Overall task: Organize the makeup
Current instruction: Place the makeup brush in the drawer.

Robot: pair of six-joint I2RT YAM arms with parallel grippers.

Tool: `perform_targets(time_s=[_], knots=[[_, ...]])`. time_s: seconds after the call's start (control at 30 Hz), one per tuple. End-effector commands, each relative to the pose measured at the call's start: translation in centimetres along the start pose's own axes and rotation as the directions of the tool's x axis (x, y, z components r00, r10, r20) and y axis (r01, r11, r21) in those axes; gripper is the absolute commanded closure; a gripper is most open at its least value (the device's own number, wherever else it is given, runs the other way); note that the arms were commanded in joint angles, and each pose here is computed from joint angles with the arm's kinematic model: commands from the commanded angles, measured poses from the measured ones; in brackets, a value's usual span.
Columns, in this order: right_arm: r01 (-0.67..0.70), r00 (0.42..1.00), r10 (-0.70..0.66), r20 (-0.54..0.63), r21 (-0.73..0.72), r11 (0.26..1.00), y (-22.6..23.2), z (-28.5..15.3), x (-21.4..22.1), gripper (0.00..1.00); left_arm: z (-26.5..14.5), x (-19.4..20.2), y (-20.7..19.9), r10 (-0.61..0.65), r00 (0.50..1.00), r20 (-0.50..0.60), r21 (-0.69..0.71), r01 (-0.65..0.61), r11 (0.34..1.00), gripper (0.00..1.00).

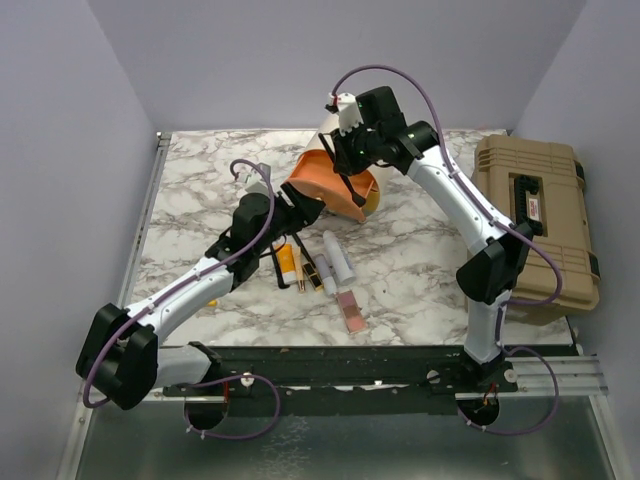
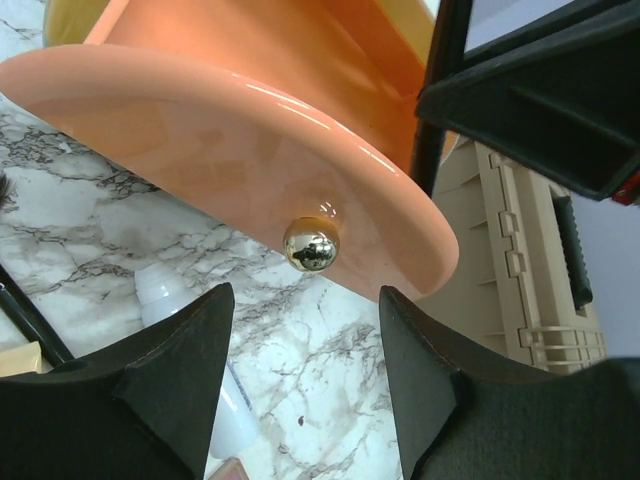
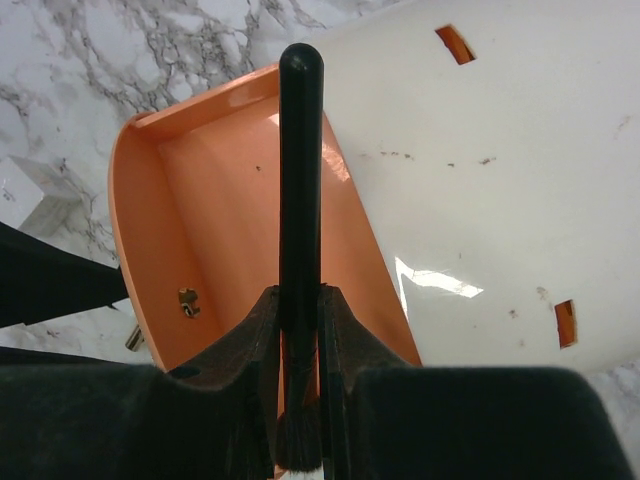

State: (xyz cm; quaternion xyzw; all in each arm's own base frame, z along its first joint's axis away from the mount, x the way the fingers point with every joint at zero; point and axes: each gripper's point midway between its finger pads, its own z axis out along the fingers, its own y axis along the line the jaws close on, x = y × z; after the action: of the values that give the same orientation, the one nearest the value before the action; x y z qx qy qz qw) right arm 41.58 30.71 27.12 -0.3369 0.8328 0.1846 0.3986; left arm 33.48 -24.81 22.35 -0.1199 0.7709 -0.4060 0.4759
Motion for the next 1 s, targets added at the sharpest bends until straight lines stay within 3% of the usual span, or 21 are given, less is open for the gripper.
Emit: perform_targets(time_s=[0.0,0.33,0.7,0.97], knots=[[0.012,0.998,-0.013,-0.068,-0.025,1.000,0.3,0.8,1.3,0.87,0.2,-0.8,-0.6,-0.021,0.999,0.026,0.030,0.020,0.999,0.39],[-0.024,0.995,0.025,-0.093,0.009,1.000,-0.2,1.1,2.0,0.80,0.3,-0.6,-0.1,-0.055,0.998,0.024,0.026,0.055,0.998,0.39],[-0.039,0.998,0.041,-0.056,0.032,0.999,-0.4,0.6,1.1,0.64,0.2,-0.9,-0.7,-0.048,0.999,0.009,0.056,0.047,0.997,0.40],[-0.045,0.999,0.046,-0.019,0.037,0.998,-0.4,-0.1,0.1,0.64,0.2,-0.9,-0.5,-0.025,1.000,0.001,0.052,0.025,0.998,0.41]])
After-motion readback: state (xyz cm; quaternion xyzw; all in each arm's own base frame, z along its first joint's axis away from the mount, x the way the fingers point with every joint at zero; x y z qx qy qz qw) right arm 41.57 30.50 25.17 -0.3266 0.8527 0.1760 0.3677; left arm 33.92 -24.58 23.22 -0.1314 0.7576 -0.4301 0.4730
